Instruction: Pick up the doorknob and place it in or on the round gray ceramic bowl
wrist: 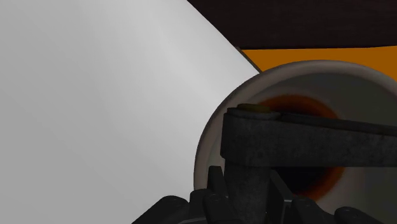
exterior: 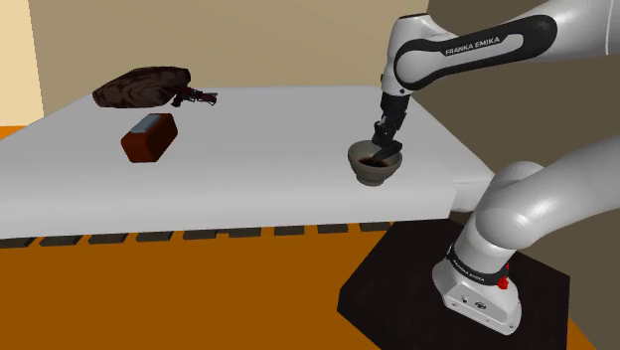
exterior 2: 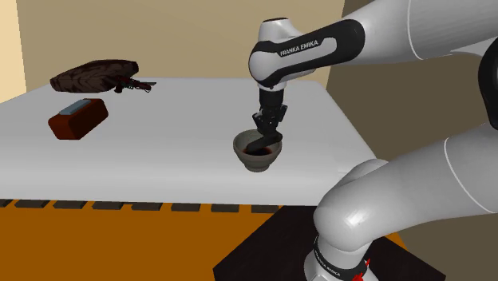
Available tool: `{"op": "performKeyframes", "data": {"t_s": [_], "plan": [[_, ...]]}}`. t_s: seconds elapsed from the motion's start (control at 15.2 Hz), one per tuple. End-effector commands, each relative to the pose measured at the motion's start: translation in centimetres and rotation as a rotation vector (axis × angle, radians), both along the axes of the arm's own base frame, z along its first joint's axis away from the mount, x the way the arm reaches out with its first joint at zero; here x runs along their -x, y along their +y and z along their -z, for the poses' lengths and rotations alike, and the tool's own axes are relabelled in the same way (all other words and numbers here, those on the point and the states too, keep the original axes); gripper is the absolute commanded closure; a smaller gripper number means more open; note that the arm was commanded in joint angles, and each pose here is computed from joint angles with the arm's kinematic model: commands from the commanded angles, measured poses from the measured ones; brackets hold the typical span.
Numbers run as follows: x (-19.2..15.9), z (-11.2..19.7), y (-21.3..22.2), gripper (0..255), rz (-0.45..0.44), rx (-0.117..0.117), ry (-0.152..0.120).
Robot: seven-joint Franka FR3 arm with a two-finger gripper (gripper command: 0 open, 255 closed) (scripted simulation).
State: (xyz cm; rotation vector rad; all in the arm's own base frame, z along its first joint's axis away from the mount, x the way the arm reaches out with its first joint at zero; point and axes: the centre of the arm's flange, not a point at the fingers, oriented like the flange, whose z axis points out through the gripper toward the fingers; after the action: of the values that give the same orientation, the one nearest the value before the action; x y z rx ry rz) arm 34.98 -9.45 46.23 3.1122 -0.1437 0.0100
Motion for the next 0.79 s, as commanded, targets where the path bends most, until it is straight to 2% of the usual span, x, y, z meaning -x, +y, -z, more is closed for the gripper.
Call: {"op": "performKeyframes", "data": {"t_s": [0.0, 0.26, 0.33, 0.66, 0.73], "plan": [[0.0, 0.1, 0.0, 255, 0.0, 0.0, 0.0], [0.0, 0.1, 0.0, 255, 0.0, 0.0, 0.0], [0.0, 0.1, 0.0, 0, 0.0, 0.0, 0.0], [0.0, 0.1, 0.0, 0, 0.0, 0.0, 0.0], [0.0, -1.3, 0.0, 0, 0.0, 0.0, 0.0]]}}
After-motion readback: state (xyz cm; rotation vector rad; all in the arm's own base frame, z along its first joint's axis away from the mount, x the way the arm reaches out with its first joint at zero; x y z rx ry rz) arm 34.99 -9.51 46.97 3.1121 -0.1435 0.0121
